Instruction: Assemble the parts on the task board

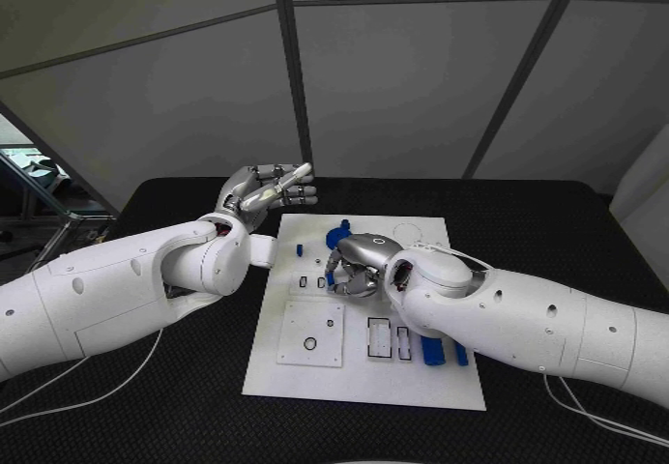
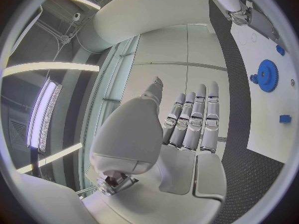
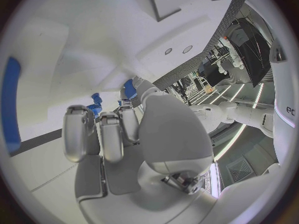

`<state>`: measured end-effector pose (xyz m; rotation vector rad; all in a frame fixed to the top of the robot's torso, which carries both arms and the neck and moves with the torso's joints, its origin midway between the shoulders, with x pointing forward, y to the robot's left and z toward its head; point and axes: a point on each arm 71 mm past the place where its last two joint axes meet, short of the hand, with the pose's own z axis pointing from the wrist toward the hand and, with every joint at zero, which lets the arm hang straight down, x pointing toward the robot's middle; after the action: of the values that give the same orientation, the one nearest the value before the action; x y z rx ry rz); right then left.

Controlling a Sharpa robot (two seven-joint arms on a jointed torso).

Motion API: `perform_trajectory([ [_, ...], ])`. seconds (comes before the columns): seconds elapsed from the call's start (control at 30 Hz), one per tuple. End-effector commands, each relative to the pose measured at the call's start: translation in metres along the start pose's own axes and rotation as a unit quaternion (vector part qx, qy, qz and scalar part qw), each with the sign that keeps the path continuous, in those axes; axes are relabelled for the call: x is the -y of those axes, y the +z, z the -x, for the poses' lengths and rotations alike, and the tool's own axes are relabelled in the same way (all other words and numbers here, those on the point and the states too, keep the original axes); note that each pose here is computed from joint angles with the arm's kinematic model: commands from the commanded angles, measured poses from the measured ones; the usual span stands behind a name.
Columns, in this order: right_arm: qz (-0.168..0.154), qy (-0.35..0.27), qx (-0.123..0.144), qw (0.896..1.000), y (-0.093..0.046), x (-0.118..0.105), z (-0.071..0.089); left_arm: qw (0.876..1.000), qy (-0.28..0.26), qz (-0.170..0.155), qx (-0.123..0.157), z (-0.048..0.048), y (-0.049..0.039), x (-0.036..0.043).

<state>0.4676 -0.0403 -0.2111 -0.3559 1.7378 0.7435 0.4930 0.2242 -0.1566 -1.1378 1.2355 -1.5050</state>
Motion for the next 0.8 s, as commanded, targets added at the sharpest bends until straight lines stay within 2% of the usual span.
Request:
perform_trajectory([
  [0.03,-0.006,-0.008,-0.017,1.000,-0.0002,0.0015,-0.0039,1.000,-0.001,-0.003,-0.003,-0.0007,0.0003,0.0016],
  [0.57,-0.008,-0.006,-0.008,1.000,0.0000,0.0017,-0.0027,1.000,-0.001,-0.003,-0.003,-0.0004,0.0002,0.0016],
  [0.8,-0.007,-0.003,0.007,1.000,-0.0002,0.0018,-0.0006,1.000,-0.001,-0.002,-0.003,-0.0002,0.0001,0.0016],
])
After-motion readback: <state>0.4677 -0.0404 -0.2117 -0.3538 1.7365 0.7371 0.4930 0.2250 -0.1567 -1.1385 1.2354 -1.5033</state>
